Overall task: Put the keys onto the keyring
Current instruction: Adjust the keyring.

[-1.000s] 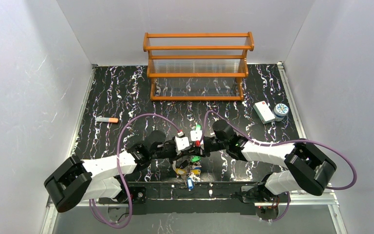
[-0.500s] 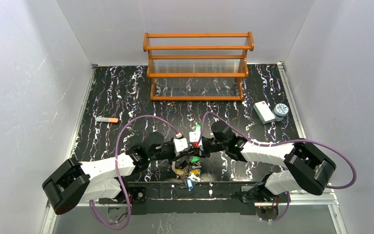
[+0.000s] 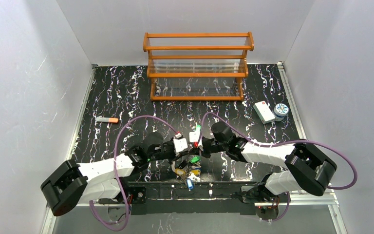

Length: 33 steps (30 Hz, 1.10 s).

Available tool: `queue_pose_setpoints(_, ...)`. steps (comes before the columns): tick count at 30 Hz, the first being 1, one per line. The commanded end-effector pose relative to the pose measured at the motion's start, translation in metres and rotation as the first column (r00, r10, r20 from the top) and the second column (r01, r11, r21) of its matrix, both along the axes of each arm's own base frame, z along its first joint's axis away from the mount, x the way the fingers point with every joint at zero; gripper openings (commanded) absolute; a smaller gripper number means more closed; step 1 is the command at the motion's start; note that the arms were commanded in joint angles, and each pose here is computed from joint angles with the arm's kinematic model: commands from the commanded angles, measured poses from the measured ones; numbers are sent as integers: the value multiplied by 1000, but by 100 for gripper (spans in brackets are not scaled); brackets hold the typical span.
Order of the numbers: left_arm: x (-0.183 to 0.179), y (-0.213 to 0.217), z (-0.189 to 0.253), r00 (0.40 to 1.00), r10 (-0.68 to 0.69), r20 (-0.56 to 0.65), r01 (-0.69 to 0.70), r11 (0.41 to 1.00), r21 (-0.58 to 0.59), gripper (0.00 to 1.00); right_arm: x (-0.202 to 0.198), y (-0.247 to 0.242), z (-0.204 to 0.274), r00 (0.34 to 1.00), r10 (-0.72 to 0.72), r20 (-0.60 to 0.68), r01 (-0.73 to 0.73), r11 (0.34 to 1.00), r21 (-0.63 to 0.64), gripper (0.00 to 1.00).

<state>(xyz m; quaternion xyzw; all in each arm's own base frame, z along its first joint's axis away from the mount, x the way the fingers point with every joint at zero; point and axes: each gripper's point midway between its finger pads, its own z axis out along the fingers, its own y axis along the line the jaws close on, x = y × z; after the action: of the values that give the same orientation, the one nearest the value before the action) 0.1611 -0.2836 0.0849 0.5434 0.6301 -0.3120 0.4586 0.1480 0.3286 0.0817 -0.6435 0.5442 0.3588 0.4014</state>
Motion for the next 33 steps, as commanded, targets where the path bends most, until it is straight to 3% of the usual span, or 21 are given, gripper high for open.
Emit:
queue_pose_setpoints(1,4,-2,31,996,25,81,-17,995,-96,14,-4,3,14,1000,-21,-5,21,996,83,1)
queue_pose_setpoints(5,5,9,36,991,85,100,-70,988,-139,25,-11,5,28,1000,-16,-18,19,985,174,1)
queue_pose_setpoints(11,-8,18,34,990,84,111,-60,976,-210,35,-19,4,41,1000,1,-18,4,967,254,1)
queue_pose_setpoints(21,-25,13,33,989,-17,144,53,967,-249,34,-26,3,59,1000,24,-12,-18,943,333,1)
queue_pose_setpoints(33,-30,9,25,994,-42,103,68,965,-255,22,-28,5,64,999,34,-27,-22,933,359,1)
